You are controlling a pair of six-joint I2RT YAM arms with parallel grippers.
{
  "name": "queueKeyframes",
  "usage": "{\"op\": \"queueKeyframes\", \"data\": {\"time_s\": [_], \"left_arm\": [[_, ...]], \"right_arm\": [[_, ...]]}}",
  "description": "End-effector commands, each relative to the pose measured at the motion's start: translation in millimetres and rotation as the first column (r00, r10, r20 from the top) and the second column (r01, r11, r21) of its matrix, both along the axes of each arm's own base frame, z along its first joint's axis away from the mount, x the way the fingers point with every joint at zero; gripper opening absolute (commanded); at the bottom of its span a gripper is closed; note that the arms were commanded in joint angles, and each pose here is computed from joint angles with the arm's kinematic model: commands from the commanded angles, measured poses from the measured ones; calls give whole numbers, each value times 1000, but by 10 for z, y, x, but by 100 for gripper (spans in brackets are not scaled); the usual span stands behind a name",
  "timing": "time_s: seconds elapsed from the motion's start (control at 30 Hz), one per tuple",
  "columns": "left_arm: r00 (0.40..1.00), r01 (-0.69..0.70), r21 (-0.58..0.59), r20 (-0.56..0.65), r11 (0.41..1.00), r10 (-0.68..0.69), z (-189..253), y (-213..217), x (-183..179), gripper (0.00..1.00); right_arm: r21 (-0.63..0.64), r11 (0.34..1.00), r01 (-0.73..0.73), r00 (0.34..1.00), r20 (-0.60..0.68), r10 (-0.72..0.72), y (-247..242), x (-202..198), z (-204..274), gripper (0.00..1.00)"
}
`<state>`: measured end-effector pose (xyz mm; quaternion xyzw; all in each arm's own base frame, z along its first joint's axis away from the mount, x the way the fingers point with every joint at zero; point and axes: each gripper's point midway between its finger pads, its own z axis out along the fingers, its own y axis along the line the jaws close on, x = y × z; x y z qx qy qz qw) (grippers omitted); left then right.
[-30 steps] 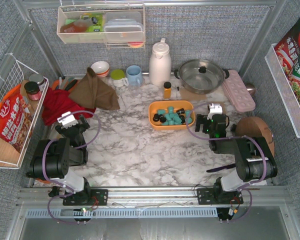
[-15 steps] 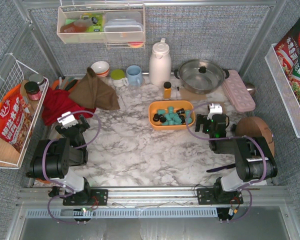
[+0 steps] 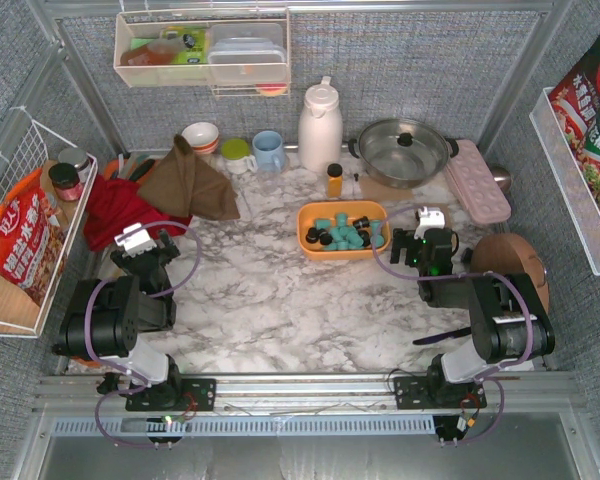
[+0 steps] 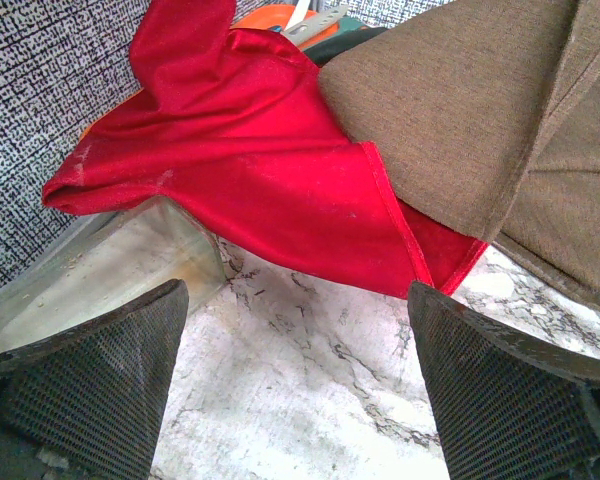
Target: Mix the coffee capsules in the storage basket
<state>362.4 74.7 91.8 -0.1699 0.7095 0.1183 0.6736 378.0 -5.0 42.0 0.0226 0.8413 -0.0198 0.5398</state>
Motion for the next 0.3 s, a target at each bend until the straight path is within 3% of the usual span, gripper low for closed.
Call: {"op": "queueKeyframes", "data": {"time_s": [0.0,0.27], "left_arm": [[1000,1,-2,19,1000,-1,45,-1,8,99],[1000,2,-2,18,1000,-2,45,-1,9,99]], "right_arm": [[1,1000,8,1000,26,-8,-11,52,64,99],[0,1000,7,1000,24,-7,-5,59,64,99]]}}
